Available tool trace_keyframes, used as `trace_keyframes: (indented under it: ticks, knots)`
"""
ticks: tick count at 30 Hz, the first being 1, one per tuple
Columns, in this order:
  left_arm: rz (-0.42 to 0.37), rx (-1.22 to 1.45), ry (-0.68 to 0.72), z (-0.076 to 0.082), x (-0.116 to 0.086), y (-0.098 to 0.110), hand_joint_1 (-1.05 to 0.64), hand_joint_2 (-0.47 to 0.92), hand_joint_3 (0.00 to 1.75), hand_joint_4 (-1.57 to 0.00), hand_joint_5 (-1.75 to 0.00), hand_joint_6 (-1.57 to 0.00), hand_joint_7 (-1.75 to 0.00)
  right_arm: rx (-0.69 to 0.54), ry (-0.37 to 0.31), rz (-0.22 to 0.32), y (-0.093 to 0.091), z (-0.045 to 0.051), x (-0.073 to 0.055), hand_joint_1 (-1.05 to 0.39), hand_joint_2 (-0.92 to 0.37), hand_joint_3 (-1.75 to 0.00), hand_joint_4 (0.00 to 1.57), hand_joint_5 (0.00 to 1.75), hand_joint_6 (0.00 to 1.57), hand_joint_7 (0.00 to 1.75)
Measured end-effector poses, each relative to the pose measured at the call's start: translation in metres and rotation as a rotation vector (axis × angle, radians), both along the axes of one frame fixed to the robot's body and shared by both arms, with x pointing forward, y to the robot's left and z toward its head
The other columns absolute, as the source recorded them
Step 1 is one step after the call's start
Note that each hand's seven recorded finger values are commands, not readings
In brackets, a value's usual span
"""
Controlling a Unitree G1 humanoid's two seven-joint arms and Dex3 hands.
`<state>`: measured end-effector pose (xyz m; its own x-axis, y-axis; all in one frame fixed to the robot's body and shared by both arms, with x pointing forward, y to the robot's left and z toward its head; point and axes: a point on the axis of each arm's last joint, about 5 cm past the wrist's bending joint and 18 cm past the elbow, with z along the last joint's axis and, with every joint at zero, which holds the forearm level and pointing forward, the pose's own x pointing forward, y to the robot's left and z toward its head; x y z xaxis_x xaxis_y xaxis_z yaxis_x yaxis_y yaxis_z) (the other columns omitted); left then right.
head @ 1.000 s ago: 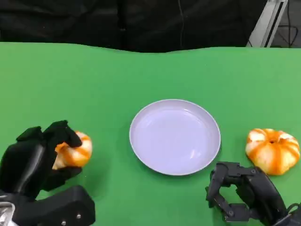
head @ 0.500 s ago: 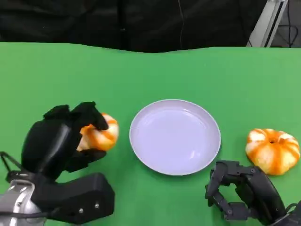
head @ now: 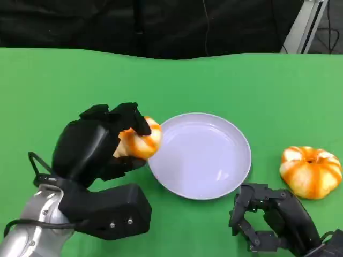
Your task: Grasp the bread from the table and place it into the plate.
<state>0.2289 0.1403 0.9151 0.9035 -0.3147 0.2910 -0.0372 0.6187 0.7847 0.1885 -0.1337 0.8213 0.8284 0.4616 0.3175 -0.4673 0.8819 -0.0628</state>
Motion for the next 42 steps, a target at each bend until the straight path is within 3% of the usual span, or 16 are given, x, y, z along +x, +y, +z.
trace_keyframes:
  ticks: [23, 38, 42]
  knots:
    - [-0.059, -0.025, 0.009, -0.003, 0.006, -0.014, -0.09, 0.91, 0.23, -0.55, -1.66, -0.65, -1.32, -0.006, 0.000, -0.004, 0.001, 0.0000, 0.000, -0.16, -0.53, -1.09, 0.83, 1.56, 0.86, 1.27]
    - [-0.165, -0.027, 0.054, -0.002, 0.016, -0.033, -0.12, 0.92, 0.22, -0.54, -1.65, -0.65, -1.29, 0.002, -0.010, 0.002, 0.004, 0.0003, -0.001, -0.17, -0.53, -1.08, 0.83, 1.56, 0.87, 1.26]
    - [-0.193, -0.023, 0.067, -0.002, 0.022, -0.039, -0.11, 0.92, 0.23, -0.57, -1.59, -0.70, -1.19, 0.003, -0.009, 0.000, 0.004, 0.0001, -0.001, -0.17, -0.53, -1.09, 0.83, 1.55, 0.88, 1.26]
